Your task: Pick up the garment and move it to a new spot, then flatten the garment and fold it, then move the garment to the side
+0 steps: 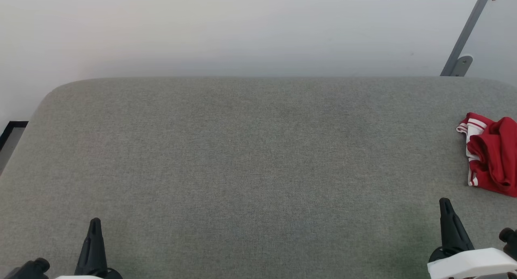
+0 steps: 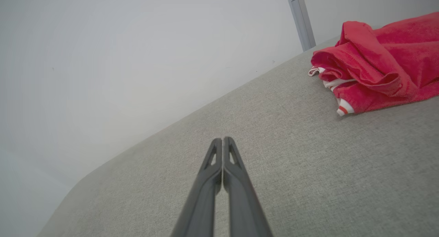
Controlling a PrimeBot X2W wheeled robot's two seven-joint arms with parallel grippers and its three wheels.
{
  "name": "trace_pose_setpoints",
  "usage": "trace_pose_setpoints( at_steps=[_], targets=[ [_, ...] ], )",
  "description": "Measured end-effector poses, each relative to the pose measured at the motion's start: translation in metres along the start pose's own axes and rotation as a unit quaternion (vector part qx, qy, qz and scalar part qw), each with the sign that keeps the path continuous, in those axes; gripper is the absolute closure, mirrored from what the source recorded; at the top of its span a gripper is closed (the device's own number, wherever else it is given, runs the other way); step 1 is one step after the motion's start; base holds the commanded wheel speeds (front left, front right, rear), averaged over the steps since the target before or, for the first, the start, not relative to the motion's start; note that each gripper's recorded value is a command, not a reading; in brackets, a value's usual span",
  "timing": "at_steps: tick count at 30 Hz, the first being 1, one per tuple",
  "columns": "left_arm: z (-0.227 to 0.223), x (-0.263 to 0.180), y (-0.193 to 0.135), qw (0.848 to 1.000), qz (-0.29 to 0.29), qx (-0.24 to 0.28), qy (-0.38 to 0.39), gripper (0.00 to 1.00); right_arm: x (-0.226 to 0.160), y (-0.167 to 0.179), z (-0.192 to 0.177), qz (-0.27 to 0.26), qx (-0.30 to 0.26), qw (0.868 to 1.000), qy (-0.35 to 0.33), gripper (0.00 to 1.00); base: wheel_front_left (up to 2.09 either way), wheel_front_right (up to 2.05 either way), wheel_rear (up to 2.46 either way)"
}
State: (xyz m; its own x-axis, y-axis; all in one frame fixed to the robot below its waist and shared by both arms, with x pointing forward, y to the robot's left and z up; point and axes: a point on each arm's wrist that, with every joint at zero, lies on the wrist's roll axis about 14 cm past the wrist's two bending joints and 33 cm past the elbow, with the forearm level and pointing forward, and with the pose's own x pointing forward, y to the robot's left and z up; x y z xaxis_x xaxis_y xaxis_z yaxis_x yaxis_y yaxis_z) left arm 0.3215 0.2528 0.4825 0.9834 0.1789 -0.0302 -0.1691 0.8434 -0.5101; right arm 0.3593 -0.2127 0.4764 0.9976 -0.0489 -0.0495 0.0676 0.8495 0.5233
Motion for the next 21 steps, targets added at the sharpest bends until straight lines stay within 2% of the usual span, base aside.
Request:
trace_pose_setpoints(
  at_steps=[21],
  targets=[
    [-0.005,0.016,-0.010,0.989,0.001,-0.148,0.016,1.00,0.008,0.003,0.002,-0.010,0.144,0.990,0.006,1.00,0.00,0.00,0.00]
  ],
)
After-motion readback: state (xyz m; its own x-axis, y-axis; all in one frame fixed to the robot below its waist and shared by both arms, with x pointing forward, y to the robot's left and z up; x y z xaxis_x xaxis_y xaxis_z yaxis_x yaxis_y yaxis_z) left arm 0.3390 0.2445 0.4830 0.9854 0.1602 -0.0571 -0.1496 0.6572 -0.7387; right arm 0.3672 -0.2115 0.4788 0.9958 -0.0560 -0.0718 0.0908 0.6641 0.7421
